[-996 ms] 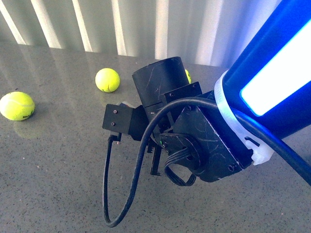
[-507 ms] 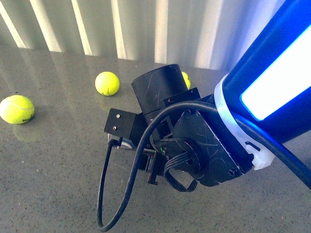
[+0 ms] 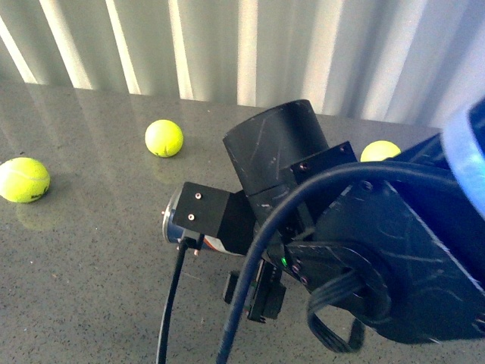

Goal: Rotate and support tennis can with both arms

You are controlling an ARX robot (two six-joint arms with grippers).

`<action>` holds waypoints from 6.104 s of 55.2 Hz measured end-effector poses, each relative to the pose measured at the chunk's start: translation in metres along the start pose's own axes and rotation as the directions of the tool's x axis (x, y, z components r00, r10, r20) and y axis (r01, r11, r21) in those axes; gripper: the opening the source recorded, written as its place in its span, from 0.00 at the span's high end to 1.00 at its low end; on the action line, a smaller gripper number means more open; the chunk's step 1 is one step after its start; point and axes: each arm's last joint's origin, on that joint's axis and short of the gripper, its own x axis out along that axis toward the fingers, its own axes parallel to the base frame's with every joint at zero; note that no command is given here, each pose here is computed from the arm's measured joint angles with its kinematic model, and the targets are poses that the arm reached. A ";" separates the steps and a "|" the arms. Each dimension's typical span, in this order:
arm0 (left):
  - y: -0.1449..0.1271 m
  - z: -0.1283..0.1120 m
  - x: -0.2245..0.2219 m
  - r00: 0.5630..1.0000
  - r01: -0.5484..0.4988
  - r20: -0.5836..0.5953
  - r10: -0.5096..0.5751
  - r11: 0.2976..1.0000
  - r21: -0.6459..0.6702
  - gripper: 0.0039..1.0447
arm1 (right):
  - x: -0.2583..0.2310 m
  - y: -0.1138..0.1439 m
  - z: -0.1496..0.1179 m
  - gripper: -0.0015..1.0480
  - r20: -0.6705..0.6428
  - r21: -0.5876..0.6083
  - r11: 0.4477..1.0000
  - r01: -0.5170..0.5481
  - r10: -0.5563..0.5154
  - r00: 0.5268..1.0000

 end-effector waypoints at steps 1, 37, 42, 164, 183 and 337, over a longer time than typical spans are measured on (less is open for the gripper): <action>0.000 0.000 0.000 1.000 0.000 0.000 0.000 1.000 0.000 0.06 | -0.001 -0.001 -0.001 0.07 0.000 0.002 1.000 0.002 -0.002 1.000; 0.000 0.000 0.000 1.000 0.000 0.000 0.000 1.000 0.000 0.06 | -0.116 -0.055 -0.158 0.07 -0.322 0.407 0.791 0.456 -0.343 0.882; 0.000 0.000 0.000 1.000 0.000 0.000 0.000 1.000 0.000 0.06 | -0.138 -0.070 -0.186 0.07 -0.424 0.445 0.665 0.599 -0.433 0.795; 0.000 0.000 0.000 1.000 0.000 0.001 0.000 1.000 0.000 0.06 | -0.274 0.022 -0.176 0.97 0.045 0.934 0.277 0.226 -0.719 0.694; 0.000 0.000 0.000 1.000 0.000 0.002 0.000 1.000 0.000 0.06 | -0.274 0.022 -0.176 0.48 0.045 0.934 0.277 0.226 -0.719 0.693; -0.091 -0.123 0.258 0.608 0.137 -0.584 -0.538 0.795 -0.590 0.81 | -0.274 0.022 -0.176 0.07 0.046 0.934 0.277 0.225 -0.719 0.694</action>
